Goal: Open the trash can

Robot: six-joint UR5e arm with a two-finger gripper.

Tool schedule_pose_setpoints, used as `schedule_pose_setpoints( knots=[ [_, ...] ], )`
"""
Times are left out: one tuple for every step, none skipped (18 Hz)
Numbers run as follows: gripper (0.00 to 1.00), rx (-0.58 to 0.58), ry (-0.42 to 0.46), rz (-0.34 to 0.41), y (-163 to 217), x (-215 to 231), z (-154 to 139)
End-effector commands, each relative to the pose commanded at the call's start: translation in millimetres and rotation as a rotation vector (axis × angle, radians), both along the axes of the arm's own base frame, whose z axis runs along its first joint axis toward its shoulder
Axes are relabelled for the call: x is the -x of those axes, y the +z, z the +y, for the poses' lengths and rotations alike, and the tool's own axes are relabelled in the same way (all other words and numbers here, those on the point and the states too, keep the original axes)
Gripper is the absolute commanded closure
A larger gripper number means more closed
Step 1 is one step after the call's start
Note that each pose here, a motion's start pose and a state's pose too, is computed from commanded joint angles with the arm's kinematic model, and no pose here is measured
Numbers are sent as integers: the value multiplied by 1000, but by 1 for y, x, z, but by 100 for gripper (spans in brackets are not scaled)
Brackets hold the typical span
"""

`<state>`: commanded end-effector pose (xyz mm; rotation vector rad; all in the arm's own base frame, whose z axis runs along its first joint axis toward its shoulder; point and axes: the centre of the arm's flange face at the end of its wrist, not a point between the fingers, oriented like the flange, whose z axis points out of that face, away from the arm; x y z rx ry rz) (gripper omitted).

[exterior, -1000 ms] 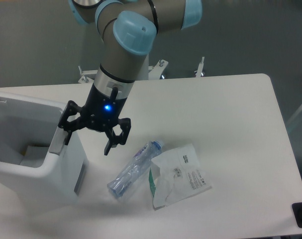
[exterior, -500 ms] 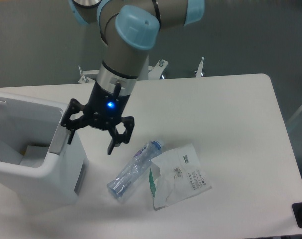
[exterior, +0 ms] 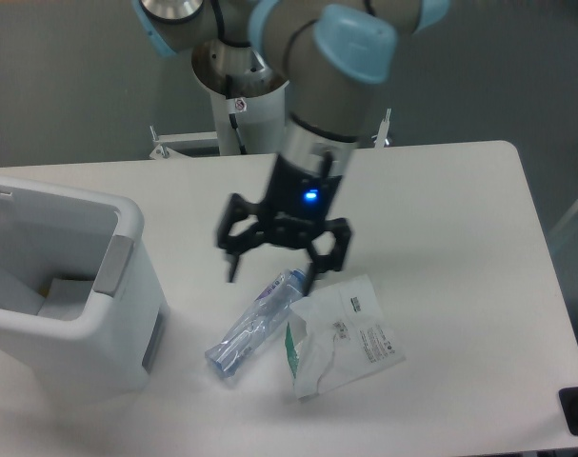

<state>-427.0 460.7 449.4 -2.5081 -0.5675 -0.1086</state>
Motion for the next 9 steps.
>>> schedule_pose_setpoints(
  knots=[
    [0, 51, -11, 36, -9, 8, -5],
    [0, 102, -27, 71, -18, 17, -11],
    [0, 147, -42, 101, -27, 25, -15],
    [0, 186, -55, 122, -34, 31, -19],
    [0, 218, -61, 138, -40, 41, -27],
    [0, 250, -82, 154, -47, 48, -32],
    [0, 280, -120, 180, -52, 52, -33],
    [0, 312, -163, 205, -57, 56, -35],
    [0, 351, -218, 235, -62, 61, -41]
  ],
)
